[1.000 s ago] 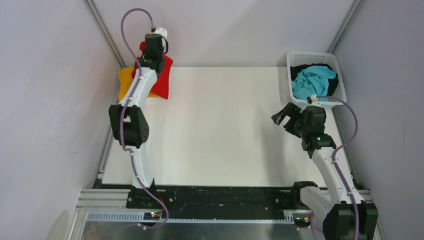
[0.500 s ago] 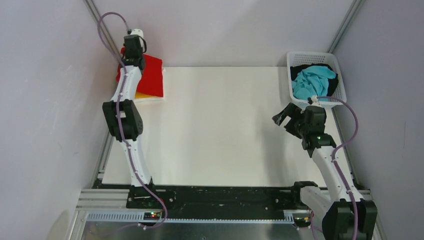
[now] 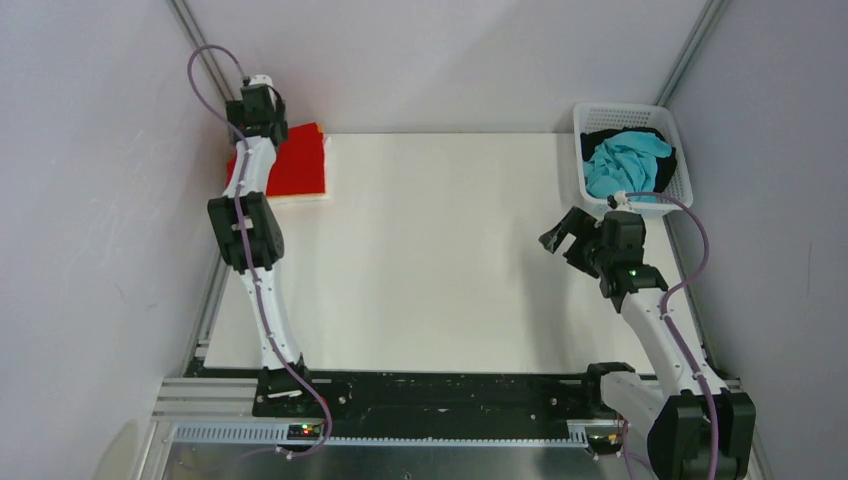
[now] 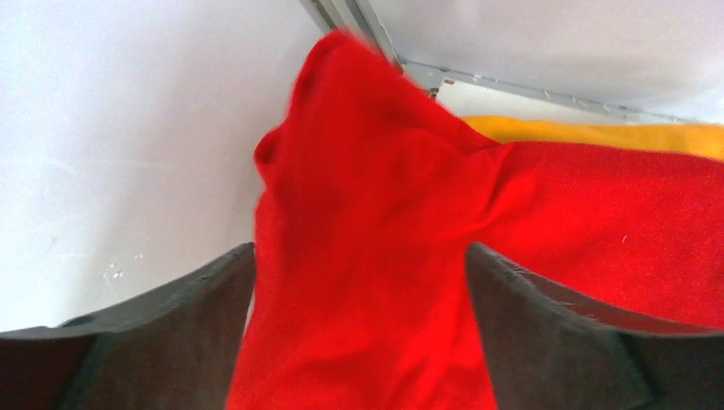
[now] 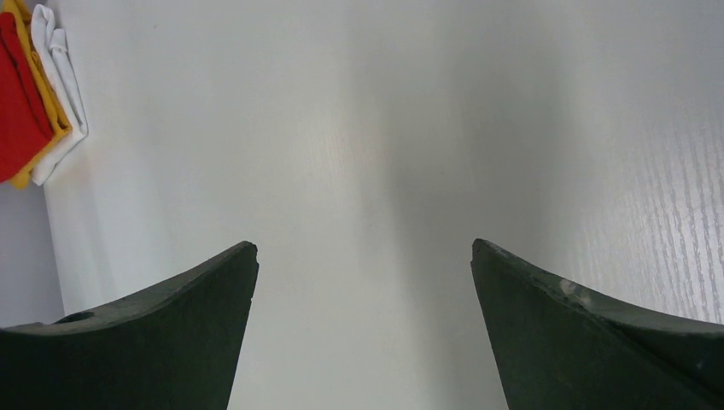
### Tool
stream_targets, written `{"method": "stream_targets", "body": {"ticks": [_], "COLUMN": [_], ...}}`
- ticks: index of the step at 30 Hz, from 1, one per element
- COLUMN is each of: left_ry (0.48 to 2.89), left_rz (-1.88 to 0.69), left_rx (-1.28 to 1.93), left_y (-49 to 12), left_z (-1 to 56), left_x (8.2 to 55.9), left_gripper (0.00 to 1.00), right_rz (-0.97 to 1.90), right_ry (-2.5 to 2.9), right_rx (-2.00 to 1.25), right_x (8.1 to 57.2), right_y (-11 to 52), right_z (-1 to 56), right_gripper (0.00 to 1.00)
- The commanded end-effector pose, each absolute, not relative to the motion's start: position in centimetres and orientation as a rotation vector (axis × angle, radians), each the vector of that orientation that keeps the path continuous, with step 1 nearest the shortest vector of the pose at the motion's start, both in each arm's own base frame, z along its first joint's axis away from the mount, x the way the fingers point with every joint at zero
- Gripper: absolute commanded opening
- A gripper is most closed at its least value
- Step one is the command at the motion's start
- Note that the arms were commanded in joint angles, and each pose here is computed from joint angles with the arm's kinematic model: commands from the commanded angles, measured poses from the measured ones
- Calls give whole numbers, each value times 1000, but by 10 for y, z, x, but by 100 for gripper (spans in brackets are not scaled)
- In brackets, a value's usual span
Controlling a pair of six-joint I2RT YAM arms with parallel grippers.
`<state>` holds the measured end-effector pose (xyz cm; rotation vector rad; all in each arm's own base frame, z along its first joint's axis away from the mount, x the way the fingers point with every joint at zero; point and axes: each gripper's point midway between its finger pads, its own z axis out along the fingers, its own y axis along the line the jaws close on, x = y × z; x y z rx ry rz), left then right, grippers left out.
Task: Fold and stack the t-shirts
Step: Put the neatly folded tshirt into the corner of the board with the left arm, then reset both arms
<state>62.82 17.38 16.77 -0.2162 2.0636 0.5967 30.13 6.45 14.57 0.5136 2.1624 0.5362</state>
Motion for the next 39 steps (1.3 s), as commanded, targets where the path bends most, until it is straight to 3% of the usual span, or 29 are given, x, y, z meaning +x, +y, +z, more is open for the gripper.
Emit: {"method": "stream_targets", "body": {"ticks": [1, 10, 14, 22, 23, 24, 25, 26, 29, 35, 39], "left_ry": [1888, 1817, 1788, 1709, 1772, 1697, 1770, 1707, 1821, 1917, 1861], "left_rz": [624, 460, 374, -146, -155, -218, -222, -279, -329, -324, -307], "left_rx": [-324, -333, -266, -347, -355, -332, -318, -324, -258, -238, -312], "left_y": [183, 127, 60, -53, -61, -79, -96, -103, -136, -124, -96], "left_z": [236, 299, 330, 347, 306, 324, 279, 293, 216, 131, 125], "left_x": [630, 593, 565, 465, 451, 433, 414, 399, 344, 266, 246], "left_gripper": [99, 100, 100, 100, 100, 100, 100, 100, 100, 100, 100], "right_rz": [533, 524, 516, 583, 586, 593, 592, 589, 586, 584, 591], "right_ry": [2113, 2081, 2075, 2059, 2067, 2057, 2061, 2051, 2039, 1938, 1858], "right_rx": [498, 507, 514, 529, 535, 535, 541, 547, 559, 569, 575], "right_x": [310, 296, 283, 260, 258, 256, 255, 254, 251, 248, 246], "right_y": [64, 60, 58, 65, 65, 66, 65, 64, 63, 60, 58], "right_z": [155, 169, 174, 159, 153, 153, 148, 148, 145, 151, 155], "right_gripper": [100, 100, 100, 100, 100, 100, 100, 100, 100, 100, 100]}}
